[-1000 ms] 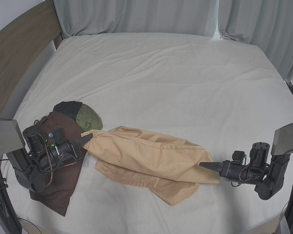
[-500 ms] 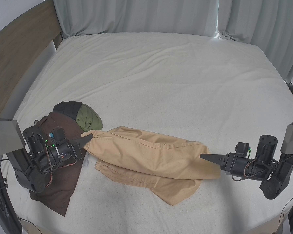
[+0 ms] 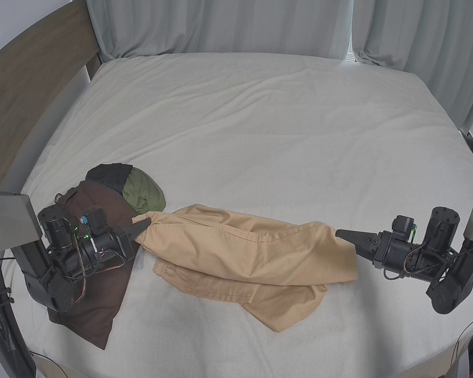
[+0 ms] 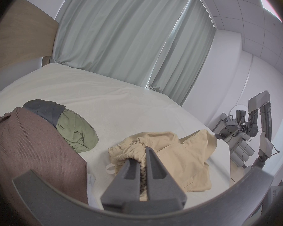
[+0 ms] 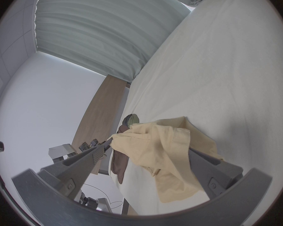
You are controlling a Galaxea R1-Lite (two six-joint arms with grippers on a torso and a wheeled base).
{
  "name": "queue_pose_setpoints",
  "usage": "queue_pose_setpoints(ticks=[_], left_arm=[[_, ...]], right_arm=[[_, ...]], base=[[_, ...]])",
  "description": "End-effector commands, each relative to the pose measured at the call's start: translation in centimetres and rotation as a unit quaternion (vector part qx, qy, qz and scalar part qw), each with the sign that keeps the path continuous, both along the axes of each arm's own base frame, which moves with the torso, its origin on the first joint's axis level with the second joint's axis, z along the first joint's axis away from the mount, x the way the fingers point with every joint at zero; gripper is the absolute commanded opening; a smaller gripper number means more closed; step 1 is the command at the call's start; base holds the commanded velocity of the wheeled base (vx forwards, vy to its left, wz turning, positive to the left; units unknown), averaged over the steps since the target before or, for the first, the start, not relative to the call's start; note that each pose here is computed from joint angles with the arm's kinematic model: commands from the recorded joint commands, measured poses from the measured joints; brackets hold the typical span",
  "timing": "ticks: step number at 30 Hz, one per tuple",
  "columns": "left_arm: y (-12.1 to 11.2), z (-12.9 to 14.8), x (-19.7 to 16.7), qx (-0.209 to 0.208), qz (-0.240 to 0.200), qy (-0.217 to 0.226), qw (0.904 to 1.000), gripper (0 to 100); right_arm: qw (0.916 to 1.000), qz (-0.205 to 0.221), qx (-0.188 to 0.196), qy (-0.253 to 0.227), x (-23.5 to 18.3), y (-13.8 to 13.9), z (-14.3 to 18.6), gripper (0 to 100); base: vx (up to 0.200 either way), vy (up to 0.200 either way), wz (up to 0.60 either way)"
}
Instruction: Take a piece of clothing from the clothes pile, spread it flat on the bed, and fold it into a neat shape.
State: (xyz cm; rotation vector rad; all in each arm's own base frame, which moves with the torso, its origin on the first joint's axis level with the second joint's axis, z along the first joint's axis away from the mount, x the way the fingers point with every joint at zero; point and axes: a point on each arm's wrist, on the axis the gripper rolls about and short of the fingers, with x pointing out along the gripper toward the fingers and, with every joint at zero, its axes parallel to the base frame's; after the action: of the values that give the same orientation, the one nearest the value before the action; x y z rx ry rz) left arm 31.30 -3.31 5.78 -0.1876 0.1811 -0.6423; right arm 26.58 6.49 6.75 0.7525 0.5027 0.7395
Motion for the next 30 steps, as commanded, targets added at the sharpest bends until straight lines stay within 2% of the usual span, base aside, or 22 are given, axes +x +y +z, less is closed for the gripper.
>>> queue_pose_setpoints(ticks=[1, 11, 12, 22, 30], left_arm=[[0.0, 0.0, 0.0, 0.0, 0.0, -0.001, 1.0, 0], [0.1, 0.1, -0.1, -0.001, -0.005, -0.002, 1.0, 0], [0.1, 0.0, 0.0, 0.0, -0.005, -0.001, 1.0, 0], [0.3, -0.1, 0.0, 0.0, -0.002, 0.0, 1.0, 0], [0.4, -0.4, 0.3, 0.0, 0.001, 0.003, 1.0, 0]], right_arm=[[0.9993, -0.009, -0.007, 0.036, 1.3, -0.3, -2.6, 100], [0.9995, -0.012, -0.006, 0.027, 2.3, -0.2, -2.8, 100], [0.9996, -0.016, -0.005, 0.023, 2.4, -0.4, -2.6, 0], [0.9998, -0.016, 0.0, -0.009, 1.2, -0.7, -0.1, 0], [0.9983, 0.055, -0.004, 0.018, -1.8, 0.5, -0.5, 0]], base=[[0.0, 0.0, 0.0], [0.0, 0.0, 0.0], [0.0, 0.0, 0.0], [0.0, 0.0, 0.0], [0.0, 0.0, 0.0]])
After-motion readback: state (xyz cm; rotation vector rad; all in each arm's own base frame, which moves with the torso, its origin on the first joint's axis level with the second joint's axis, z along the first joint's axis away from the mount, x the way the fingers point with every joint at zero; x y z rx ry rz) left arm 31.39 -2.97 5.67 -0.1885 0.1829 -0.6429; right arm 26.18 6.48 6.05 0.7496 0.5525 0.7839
